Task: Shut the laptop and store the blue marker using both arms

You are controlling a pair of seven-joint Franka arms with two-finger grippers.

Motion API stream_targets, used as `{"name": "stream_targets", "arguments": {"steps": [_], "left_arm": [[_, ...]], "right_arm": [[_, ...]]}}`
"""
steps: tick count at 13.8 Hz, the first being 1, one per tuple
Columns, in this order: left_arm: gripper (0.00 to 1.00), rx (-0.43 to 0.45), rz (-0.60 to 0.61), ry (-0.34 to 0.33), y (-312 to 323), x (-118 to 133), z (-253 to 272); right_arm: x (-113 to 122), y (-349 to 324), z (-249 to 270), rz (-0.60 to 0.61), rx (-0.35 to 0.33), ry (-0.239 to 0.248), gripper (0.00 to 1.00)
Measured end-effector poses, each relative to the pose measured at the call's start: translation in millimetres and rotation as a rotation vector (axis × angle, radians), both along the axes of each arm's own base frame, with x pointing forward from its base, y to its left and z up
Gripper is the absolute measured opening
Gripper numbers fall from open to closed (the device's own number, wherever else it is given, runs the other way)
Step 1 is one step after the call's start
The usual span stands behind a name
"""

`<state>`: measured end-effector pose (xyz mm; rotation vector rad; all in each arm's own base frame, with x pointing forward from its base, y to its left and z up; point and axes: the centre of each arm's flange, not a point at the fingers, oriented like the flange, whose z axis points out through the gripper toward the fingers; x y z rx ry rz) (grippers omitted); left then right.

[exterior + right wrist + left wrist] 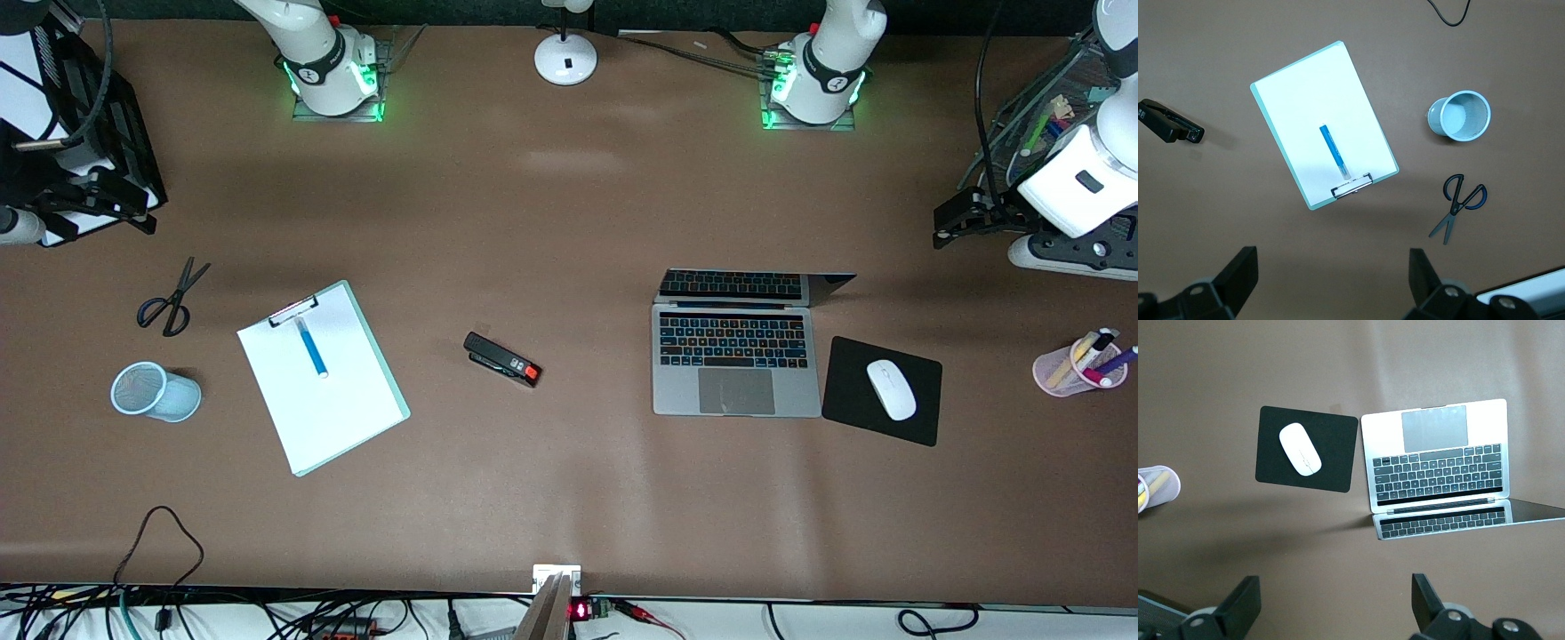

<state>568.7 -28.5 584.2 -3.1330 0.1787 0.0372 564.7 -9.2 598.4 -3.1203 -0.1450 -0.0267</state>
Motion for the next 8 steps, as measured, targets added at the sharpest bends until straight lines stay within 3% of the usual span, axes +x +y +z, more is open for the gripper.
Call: {"name": "stream_targets", "arguments": {"steps": [8], "left_arm": [[1.00, 0.001, 0.001, 0.014, 0, 3, -7]], "right_arm": [[15, 29, -22, 0.050, -0.002, 0.005, 1.00]]}}
